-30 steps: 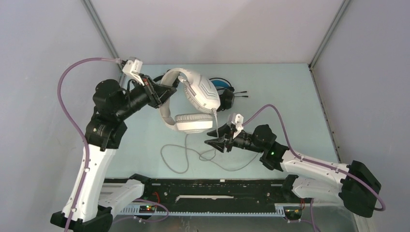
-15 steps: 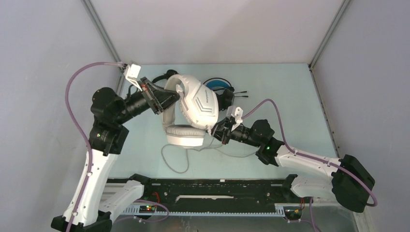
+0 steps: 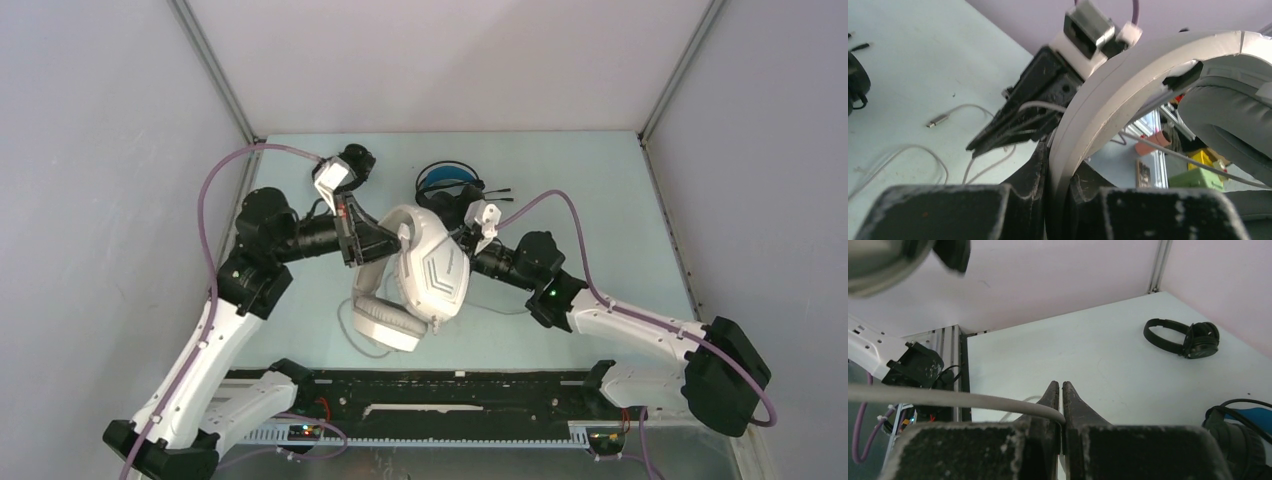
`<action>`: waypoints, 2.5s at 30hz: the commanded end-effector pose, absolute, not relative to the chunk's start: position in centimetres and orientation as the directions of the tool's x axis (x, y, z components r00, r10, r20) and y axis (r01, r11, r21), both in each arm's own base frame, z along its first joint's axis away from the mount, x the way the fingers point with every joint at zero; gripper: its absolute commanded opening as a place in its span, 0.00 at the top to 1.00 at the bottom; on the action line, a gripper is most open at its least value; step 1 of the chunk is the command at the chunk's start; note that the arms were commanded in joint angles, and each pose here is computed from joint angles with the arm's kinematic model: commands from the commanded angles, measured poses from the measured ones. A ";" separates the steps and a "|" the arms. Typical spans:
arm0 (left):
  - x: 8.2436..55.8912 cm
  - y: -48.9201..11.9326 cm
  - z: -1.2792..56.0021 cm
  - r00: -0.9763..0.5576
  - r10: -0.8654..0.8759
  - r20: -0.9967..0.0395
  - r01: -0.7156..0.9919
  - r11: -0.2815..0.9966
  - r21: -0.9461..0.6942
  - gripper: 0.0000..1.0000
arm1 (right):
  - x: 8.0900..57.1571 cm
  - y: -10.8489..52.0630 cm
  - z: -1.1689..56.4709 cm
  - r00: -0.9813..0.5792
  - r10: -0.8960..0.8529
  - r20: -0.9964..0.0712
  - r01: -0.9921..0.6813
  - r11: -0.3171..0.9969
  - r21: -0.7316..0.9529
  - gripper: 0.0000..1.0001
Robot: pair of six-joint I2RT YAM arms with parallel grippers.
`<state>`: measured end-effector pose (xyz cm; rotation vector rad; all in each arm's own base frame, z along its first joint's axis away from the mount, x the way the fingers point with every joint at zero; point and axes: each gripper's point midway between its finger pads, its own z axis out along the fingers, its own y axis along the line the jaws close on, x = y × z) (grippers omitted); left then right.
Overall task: Wrap the headphones
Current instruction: Wrap the headphones cable around the headphones.
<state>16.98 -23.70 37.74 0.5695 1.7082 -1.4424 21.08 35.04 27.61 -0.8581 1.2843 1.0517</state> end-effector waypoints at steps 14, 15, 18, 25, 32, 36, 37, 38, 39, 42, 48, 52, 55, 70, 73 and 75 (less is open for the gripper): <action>13.9 -22.1 33.0 -0.427 0.246 -0.870 0.881 0.332 -0.338 1.00 | 22.4 30.6 28.2 -0.026 0.003 -1.000 -0.913 0.407 0.025 1.00; 14.0 -21.8 32.7 -0.395 0.270 -0.878 0.893 0.339 -0.298 1.00 | 22.1 30.2 28.1 -0.032 -0.006 -0.999 -0.913 0.408 0.027 1.00; 14.5 -20.9 31.9 -0.323 0.343 -0.882 0.907 0.378 -0.185 1.00 | 20.9 29.6 27.9 -0.061 -0.042 -0.997 -0.923 0.383 0.041 1.00; 16.4 -17.9 30.1 -0.163 0.541 -0.825 0.889 0.443 0.115 1.00 | 18.1 30.3 27.8 -0.218 -0.121 -0.969 -0.941 0.290 0.175 1.00; 19.4 -15.3 28.5 -0.173 0.635 -0.752 0.799 0.537 0.270 1.00 | 15.6 30.1 29.2 -0.308 -0.186 -0.933 -0.939 0.218 0.266 1.00; 21.1 -14.1 28.8 -0.191 0.655 -0.731 0.728 0.594 0.342 1.00 | 14.4 30.3 30.3 -0.402 -0.191 -0.896 -0.911 0.185 0.369 1.00; 21.5 -13.8 29.0 -0.189 0.655 -0.732 0.709 0.606 0.360 1.00 | 14.1 30.4 30.6 -0.427 -0.187 -0.885 -0.901 0.174 0.398 1.00; 21.7 -13.6 29.2 -0.185 0.655 -0.733 0.694 0.615 0.375 1.00 | 13.9 30.5 31.1 -0.440 -0.181 -0.879 -0.895 0.159 0.416 1.00; 21.9 -13.4 29.4 -0.182 0.654 -0.734 0.678 0.624 0.388 1.00 | 13.6 30.6 31.6 -0.452 -0.174 -0.875 -0.891 0.142 0.432 1.00; 22.4 -12.9 29.2 -0.176 0.657 -0.733 0.650 0.637 0.415 1.00 | 12.9 31.0 33.3 -0.467 -0.140 -0.873 -0.884 0.079 0.460 1.00; 22.7 -13.2 28.2 -0.185 0.637 -0.749 0.638 0.657 0.401 1.00 | 12.5 32.0 35.8 -0.494 -0.076 -0.866 -0.868 -0.008 0.496 0.99; 23.1 -12.9 28.5 -0.198 0.606 -0.770 0.597 0.698 0.396 1.00 | 12.2 32.8 37.4 -0.508 -0.042 -0.860 -0.857 -0.076 0.510 0.94; 23.4 -12.7 28.8 -0.209 0.590 -0.780 0.570 0.721 0.393 1.00 | 12.0 33.5 38.2 -0.508 -0.018 -0.861 -0.855 -0.113 0.507 0.91; 25.1 -13.1 30.2 -0.285 0.410 -0.866 0.434 0.861 0.265 1.00 | 12.9 36.7 40.2 -0.500 0.070 -0.863 -0.862 -0.139 0.488 0.75; 25.3 -13.1 30.6 -0.282 0.358 -0.890 0.401 0.887 0.230 1.00 | 13.3 37.4 40.6 -0.519 0.072 -0.852 -0.850 -0.144 0.506 0.74; 25.5 -13.1 30.7 -0.285 0.329 -0.900 0.377 0.902 0.211 1.00 | 13.2 38.1 40.5 -0.538 0.067 -0.840 -0.836 -0.167 0.522 0.74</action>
